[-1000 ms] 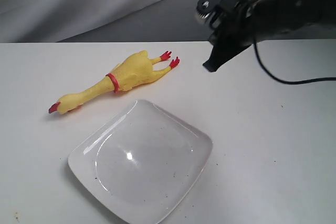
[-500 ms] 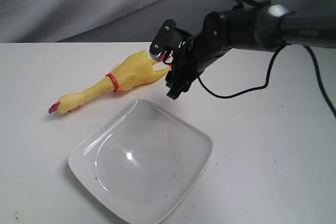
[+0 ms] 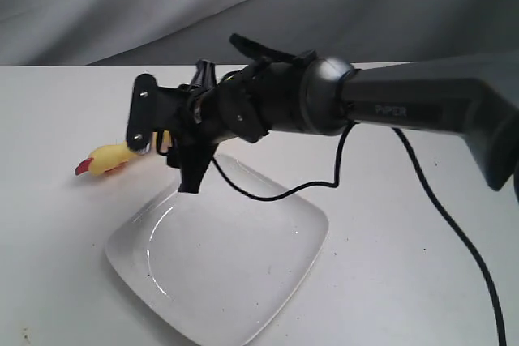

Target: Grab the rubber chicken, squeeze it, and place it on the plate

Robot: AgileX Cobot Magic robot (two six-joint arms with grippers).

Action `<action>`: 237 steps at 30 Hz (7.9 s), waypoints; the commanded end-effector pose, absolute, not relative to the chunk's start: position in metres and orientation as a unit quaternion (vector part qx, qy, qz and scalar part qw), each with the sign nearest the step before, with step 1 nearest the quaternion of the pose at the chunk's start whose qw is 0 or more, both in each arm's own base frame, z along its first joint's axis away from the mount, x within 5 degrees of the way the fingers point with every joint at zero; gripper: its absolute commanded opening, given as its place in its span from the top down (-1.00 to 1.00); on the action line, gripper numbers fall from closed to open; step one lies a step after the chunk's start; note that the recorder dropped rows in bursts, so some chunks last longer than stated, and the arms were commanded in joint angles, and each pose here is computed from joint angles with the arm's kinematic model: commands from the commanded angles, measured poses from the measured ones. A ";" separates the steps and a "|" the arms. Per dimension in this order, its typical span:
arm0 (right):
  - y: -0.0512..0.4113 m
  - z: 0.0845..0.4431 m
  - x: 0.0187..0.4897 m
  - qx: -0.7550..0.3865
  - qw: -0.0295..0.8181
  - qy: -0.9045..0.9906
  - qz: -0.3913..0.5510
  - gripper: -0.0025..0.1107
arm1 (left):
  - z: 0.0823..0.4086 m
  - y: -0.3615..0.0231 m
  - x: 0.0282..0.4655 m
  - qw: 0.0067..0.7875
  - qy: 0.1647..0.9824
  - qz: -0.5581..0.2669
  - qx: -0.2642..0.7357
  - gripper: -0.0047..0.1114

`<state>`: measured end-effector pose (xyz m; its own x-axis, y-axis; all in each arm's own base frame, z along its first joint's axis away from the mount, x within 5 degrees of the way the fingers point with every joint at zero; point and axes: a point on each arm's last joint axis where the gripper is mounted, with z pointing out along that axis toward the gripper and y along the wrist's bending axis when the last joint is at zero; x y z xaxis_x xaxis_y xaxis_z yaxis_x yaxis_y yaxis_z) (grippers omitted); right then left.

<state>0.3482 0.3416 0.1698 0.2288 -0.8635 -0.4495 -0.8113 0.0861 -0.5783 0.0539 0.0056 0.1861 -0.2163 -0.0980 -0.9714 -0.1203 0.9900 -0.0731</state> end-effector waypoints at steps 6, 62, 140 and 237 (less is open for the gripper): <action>0.376 0.161 0.345 -0.703 0.422 0.571 -0.044 -0.08 | 0.186 0.006 0.054 0.627 0.776 0.007 -0.074 0.91; 0.411 0.104 0.382 -0.709 0.418 0.548 -0.151 0.33 | 0.186 0.006 0.054 0.627 0.776 0.007 -0.074 0.91; 0.277 0.489 0.200 -0.558 0.435 0.686 0.167 0.96 | 0.186 0.006 0.054 0.627 0.776 0.007 -0.074 0.91; 0.181 0.394 0.132 -0.384 0.585 0.656 0.282 0.96 | 0.254 -0.064 0.096 0.598 0.675 -0.392 0.183 -0.58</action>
